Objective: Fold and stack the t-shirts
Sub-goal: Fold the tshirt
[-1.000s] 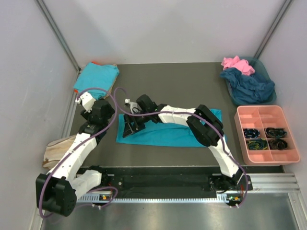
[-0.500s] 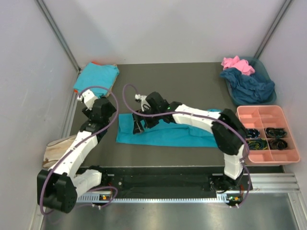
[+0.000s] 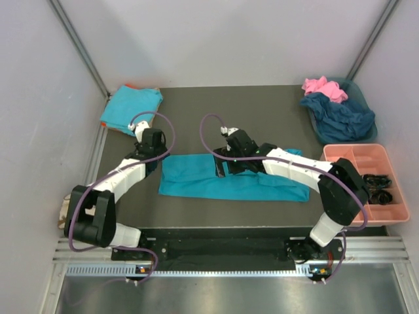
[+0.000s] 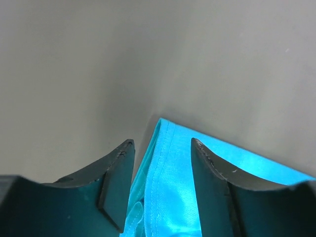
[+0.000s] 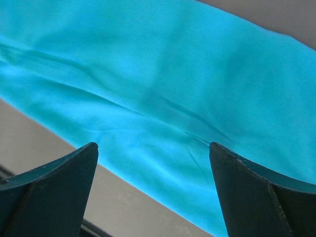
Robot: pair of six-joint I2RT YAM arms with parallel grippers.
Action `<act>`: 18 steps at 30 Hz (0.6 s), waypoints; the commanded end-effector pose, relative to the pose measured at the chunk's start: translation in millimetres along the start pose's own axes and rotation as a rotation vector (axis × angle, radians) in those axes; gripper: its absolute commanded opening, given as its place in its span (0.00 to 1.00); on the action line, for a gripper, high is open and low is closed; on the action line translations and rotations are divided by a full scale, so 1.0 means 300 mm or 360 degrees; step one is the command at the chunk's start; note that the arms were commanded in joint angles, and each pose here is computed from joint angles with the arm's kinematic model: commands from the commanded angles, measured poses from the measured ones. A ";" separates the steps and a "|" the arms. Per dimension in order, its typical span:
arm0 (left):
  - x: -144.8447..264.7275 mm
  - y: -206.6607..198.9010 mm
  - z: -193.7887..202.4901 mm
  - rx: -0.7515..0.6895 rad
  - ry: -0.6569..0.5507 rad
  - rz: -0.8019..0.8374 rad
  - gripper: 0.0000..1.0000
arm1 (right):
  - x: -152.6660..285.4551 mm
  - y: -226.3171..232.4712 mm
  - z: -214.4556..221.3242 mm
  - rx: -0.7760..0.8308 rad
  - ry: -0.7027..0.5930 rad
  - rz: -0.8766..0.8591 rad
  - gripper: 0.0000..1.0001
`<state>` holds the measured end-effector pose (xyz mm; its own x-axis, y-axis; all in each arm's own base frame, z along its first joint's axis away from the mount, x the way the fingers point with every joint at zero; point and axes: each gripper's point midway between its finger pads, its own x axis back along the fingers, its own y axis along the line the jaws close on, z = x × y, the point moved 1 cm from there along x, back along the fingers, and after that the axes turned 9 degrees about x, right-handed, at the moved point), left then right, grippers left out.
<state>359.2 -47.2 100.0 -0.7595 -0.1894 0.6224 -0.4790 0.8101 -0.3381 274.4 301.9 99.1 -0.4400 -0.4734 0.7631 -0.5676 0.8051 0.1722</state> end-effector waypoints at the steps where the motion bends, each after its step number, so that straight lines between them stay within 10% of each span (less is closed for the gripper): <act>1: -0.007 -0.045 -0.039 0.0010 -0.0030 0.0051 0.52 | 0.010 -0.077 0.018 -0.0079 -0.0027 0.0235 0.95; 18: -0.064 -0.018 0.035 -0.0037 0.0116 -0.0060 0.44 | -0.031 -0.084 0.080 -0.0088 0.0052 0.0232 0.96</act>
<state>365.8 -51.9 72.7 -0.6988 -0.1855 0.6909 -0.4963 0.8213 -0.2814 273.1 275.5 75.0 -0.4783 -0.3443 0.8079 -0.4704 0.8773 0.0954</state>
